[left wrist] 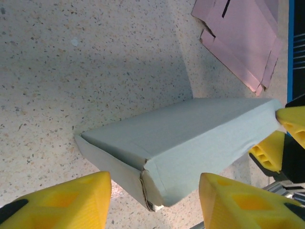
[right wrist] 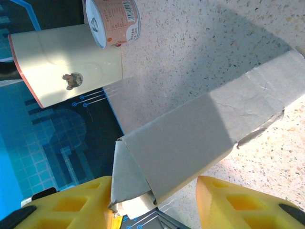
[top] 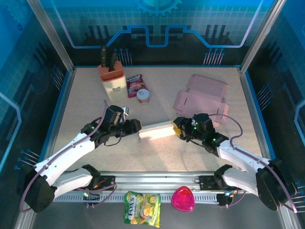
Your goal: Fold the paper box
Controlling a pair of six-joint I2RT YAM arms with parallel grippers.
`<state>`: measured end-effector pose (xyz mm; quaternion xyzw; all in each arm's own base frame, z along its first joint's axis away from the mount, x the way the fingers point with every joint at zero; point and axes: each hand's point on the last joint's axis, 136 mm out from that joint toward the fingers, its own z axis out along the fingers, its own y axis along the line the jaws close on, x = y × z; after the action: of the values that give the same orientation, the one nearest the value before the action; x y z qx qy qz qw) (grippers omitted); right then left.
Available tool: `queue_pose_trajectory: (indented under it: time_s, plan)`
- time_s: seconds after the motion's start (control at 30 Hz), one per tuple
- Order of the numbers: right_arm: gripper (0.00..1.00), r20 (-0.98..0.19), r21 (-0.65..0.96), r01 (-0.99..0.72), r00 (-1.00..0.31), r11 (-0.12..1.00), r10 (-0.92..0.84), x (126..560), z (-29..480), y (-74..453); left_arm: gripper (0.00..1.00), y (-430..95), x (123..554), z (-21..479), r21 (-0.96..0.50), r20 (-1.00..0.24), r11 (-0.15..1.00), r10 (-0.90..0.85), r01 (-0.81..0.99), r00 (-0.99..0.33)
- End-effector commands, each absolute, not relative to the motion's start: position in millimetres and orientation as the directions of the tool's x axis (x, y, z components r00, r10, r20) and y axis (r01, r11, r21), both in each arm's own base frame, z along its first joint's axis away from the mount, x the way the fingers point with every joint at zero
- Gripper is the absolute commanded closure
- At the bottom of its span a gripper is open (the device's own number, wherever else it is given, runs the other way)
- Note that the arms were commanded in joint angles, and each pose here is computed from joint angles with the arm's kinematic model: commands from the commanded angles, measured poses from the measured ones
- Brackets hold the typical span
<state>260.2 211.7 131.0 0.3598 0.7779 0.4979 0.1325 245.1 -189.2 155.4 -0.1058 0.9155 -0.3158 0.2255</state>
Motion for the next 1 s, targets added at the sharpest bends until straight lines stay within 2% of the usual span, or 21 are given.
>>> queue_pose_trajectory:
  time_s: [0.0,0.2,0.57,0.8,0.97]
  plan:
    - [0.52,0.159,0.852,0.455,-0.699,0.261,0.697,256.8,118.6,206.9,0.52,-188.8,248.6,147.3,-0.648,-0.317,0.756,-0.372,-0.087,-0.873]
    - [0.52,0.16,0.849,0.457,-0.699,0.263,0.697,257.0,116.9,207.2,0.62,-190.7,248.2,136.0,-0.646,-0.299,0.757,-0.365,-0.094,-0.882]
    - [0.53,0.163,0.824,0.488,-0.69,0.288,0.705,256.6,98.6,203.0,0.66,-184.1,239.5,115.1,-0.621,-0.291,0.777,-0.352,-0.104,-0.89]
    - [0.57,0.156,0.803,0.507,-0.686,0.314,0.711,252.9,87.3,198.7,0.77,-182.0,233.4,100.8,-0.614,-0.283,0.782,-0.339,-0.102,-0.898]
    - [0.59,0.158,0.788,0.524,-0.68,0.323,0.716,249.5,78.8,195.1,0.79,-183.9,226.8,90.3,-0.623,-0.264,0.776,-0.323,-0.094,-0.909]
